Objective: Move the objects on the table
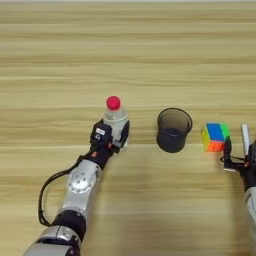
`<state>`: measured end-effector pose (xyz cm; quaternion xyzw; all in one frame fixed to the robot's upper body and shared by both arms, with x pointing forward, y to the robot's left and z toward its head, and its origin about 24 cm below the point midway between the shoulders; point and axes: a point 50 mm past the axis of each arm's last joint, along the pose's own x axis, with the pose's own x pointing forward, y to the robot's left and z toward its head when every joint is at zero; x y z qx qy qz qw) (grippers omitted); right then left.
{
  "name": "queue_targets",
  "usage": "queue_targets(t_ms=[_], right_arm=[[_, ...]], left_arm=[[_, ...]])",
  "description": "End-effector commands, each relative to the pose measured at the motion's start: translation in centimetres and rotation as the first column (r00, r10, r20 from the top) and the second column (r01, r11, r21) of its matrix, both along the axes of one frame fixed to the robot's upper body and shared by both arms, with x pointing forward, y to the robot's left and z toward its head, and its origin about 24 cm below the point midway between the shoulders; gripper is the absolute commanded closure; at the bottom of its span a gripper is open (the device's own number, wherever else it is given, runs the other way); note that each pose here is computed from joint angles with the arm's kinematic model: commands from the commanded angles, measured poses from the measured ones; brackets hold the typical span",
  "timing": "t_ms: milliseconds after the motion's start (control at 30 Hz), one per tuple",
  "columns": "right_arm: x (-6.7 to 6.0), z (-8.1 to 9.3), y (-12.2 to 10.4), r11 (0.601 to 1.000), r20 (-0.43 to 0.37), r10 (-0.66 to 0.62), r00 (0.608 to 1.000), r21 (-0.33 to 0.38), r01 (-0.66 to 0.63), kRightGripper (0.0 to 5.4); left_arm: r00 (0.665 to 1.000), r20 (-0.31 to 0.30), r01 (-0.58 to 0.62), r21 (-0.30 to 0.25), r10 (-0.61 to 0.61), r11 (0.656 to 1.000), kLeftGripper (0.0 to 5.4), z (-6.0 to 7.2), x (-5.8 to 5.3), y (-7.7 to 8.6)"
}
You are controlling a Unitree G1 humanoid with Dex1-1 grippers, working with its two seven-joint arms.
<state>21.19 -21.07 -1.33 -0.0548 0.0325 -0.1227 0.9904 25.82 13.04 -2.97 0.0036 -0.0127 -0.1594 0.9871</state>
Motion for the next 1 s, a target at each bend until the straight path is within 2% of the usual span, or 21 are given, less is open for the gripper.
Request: queue_targets(t_ms=[33, 267, 633, 1000], right_arm=[[-0.1, 0.0, 0.0, 1.0, -0.006, -0.004, 1.0, -0.001, 0.004, 0.0], [0.0, -0.1, 0.1, 1.0, -0.006, -0.003, 1.0, 0.0, 0.003, 0.0], [0.0, -0.1, 0.0, 1.0, -0.007, 0.0, 1.0, -0.001, 0.0, 0.0], [0.1, -0.1, 0.0, 1.0, -0.009, 0.001, 1.0, -0.003, -0.001, 0.0]], left_arm=[[0.999, 0.034, -0.007, 0.006, 0.007, 1.0, 2.27, 0.5, -0.8, 0.2], [0.999, 0.028, -0.024, 0.025, 0.024, 0.999, 2.27, 0.3, -2.4, 0.9], [0.998, 0.007, -0.057, 0.043, 0.057, 0.997, 2.31, 0.0, -4.0, 1.9], [0.998, -0.013, -0.062, 0.041, 0.063, 0.997, 2.31, -0.3, -4.2, 1.8]])
